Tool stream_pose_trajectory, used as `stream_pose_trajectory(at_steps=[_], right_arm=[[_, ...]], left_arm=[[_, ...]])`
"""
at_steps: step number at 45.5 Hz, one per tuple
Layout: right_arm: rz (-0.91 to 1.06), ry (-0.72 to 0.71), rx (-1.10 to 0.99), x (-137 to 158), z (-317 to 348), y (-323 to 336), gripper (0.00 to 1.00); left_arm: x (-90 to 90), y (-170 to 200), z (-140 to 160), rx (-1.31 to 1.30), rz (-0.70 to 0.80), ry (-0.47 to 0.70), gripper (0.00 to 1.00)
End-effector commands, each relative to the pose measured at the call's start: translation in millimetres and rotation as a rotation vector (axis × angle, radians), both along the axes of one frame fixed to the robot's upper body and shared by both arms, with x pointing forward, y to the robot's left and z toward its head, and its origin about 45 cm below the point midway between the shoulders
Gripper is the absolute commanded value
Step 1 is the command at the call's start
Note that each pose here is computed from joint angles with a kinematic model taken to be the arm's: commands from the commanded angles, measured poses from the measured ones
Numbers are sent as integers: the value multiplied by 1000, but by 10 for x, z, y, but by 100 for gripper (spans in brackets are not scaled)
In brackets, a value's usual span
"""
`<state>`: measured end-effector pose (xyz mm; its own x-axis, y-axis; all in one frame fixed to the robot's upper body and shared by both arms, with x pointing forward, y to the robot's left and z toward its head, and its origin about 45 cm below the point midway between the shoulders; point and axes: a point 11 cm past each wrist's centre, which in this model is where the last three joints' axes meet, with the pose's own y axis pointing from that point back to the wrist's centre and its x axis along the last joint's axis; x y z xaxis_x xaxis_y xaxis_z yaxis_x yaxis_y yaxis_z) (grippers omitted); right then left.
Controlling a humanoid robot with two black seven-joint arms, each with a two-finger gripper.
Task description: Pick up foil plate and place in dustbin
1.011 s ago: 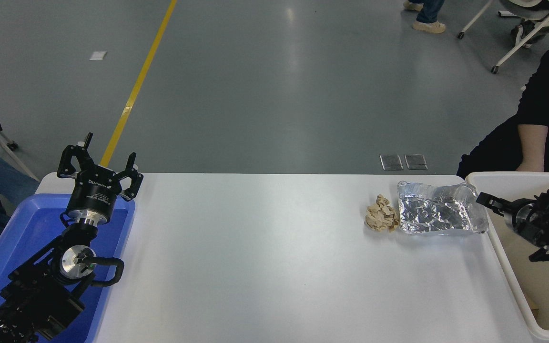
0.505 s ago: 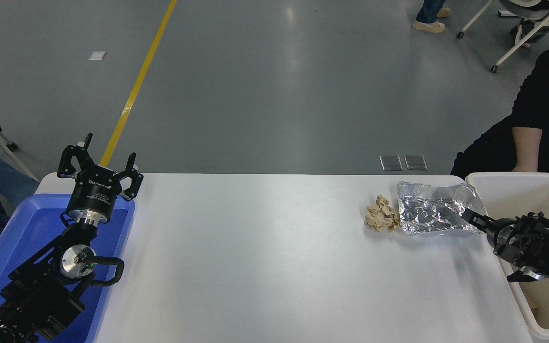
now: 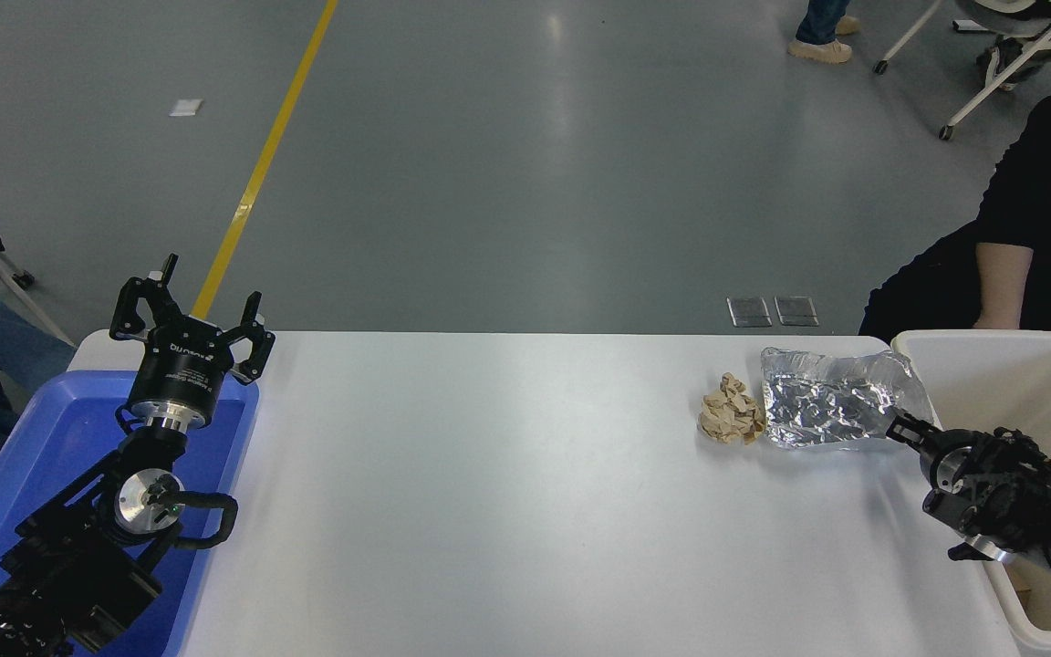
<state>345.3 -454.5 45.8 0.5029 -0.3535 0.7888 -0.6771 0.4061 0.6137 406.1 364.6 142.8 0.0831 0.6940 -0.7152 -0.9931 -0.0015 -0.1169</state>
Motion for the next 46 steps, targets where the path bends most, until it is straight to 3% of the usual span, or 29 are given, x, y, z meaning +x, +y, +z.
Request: stream_pose_trajectory(at_steps=[1, 11, 22, 30, 46], right_arm=[[-3, -15, -21, -90, -71, -4, 48], [-3, -14, -21, -111, -97, 14, 27], [0, -16, -15, -99, -101, 42, 22], [7, -18, -10, -94, -105, 58, 1], [10, -48, 20, -37, -58, 65, 0]], left_arm=[[0, -1, 0, 0, 0, 0, 98], [0, -1, 0, 0, 0, 0, 98], [0, -1, 0, 0, 0, 0, 98], [-1, 3, 0, 0, 1, -1, 98], [-1, 3, -3, 1, 1, 1, 98]])
